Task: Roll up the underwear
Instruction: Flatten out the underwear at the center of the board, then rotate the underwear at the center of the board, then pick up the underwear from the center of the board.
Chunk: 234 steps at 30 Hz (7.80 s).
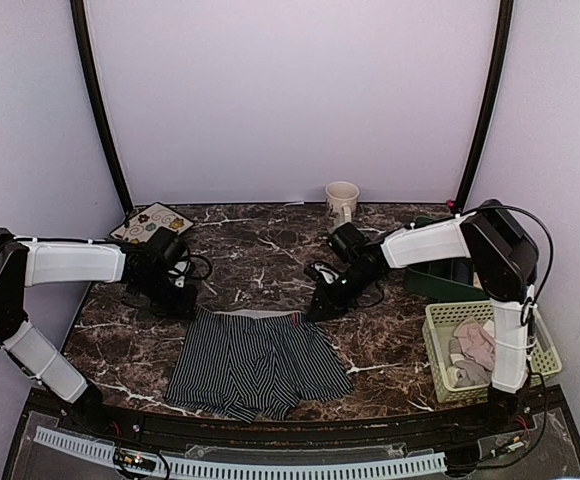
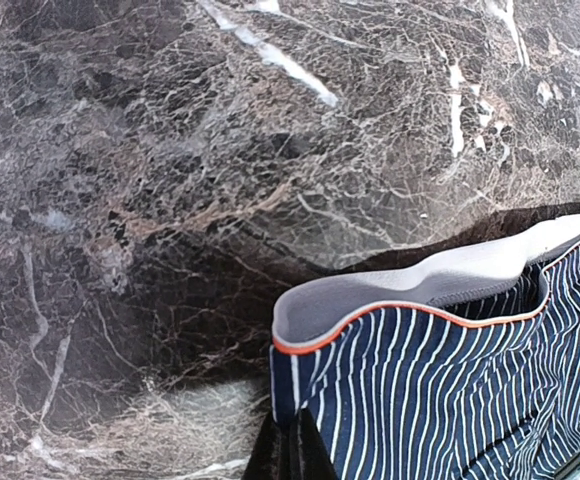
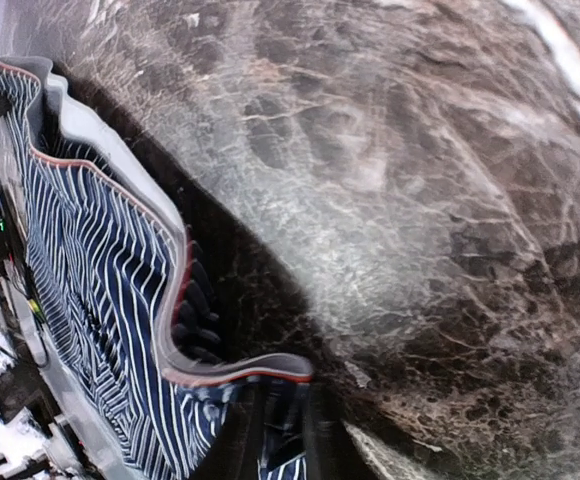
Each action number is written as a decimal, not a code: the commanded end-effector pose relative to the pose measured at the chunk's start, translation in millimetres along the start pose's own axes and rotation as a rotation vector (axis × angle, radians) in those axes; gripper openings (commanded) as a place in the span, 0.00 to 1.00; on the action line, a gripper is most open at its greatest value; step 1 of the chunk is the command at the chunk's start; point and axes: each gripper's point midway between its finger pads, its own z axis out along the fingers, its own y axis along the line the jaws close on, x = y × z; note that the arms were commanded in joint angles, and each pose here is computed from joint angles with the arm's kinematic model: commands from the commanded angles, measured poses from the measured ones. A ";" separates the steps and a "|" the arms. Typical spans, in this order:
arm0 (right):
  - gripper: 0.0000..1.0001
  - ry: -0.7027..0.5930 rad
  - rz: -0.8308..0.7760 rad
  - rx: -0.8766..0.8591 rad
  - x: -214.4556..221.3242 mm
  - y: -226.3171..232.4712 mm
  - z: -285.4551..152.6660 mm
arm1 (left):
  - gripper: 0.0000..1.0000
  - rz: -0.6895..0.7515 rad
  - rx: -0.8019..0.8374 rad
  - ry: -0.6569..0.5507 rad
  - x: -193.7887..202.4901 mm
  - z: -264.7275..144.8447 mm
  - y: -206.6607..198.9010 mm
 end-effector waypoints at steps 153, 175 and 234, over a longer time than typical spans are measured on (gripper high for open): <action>0.20 -0.114 -0.146 0.162 2.1 21.8 -35.6 | 0.42 0.464 0.474 -0.015 -8.2 -33.2 -152.4; 0.12 0.161 -0.139 0.174 106.6 -1.3 9.4 | 0.30 0.369 0.080 0.225 75.0 37.5 -72.7; 0.15 -0.179 -0.115 0.107 -118.0 -65.2 -30.2 | 0.54 0.224 0.498 -0.076 -192.5 55.6 -54.7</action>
